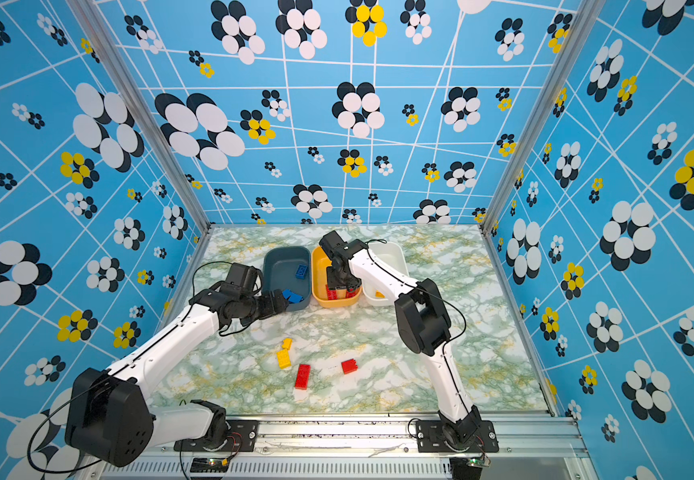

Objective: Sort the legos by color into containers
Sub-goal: 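Lower right gripper to a small red brick and grasp it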

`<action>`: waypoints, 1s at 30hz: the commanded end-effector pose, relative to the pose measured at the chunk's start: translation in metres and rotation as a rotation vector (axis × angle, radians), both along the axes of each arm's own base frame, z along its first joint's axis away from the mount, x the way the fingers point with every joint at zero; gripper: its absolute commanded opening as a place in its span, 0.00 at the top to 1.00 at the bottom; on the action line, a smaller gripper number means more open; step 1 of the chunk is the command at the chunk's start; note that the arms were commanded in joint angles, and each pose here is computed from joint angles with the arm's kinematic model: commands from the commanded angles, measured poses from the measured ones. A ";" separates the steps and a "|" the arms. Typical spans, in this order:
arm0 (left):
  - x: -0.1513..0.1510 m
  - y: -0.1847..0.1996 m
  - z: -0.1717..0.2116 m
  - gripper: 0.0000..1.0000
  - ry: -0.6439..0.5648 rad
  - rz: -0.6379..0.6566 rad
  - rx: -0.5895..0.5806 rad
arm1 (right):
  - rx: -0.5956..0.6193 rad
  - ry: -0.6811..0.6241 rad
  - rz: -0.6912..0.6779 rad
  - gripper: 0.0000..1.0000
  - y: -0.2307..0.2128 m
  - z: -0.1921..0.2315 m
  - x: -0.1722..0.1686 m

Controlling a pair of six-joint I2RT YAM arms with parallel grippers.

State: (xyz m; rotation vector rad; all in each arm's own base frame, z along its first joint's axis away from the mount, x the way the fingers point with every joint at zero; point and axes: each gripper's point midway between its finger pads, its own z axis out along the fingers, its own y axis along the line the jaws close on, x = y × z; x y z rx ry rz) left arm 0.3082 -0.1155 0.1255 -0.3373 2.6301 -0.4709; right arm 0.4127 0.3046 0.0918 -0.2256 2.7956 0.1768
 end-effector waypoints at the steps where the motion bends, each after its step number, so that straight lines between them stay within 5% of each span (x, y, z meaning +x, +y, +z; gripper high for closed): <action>1: -0.006 0.003 -0.003 0.08 0.011 0.005 -0.009 | 0.043 -0.025 -0.007 0.45 -0.004 0.034 -0.013; 12: -0.002 0.002 -0.004 0.07 0.010 0.007 -0.011 | 0.058 0.015 0.055 0.35 -0.011 0.033 -0.080; 30: -0.001 0.000 -0.006 0.07 0.013 0.006 -0.010 | -0.050 0.172 0.174 0.27 -0.015 -0.039 -0.197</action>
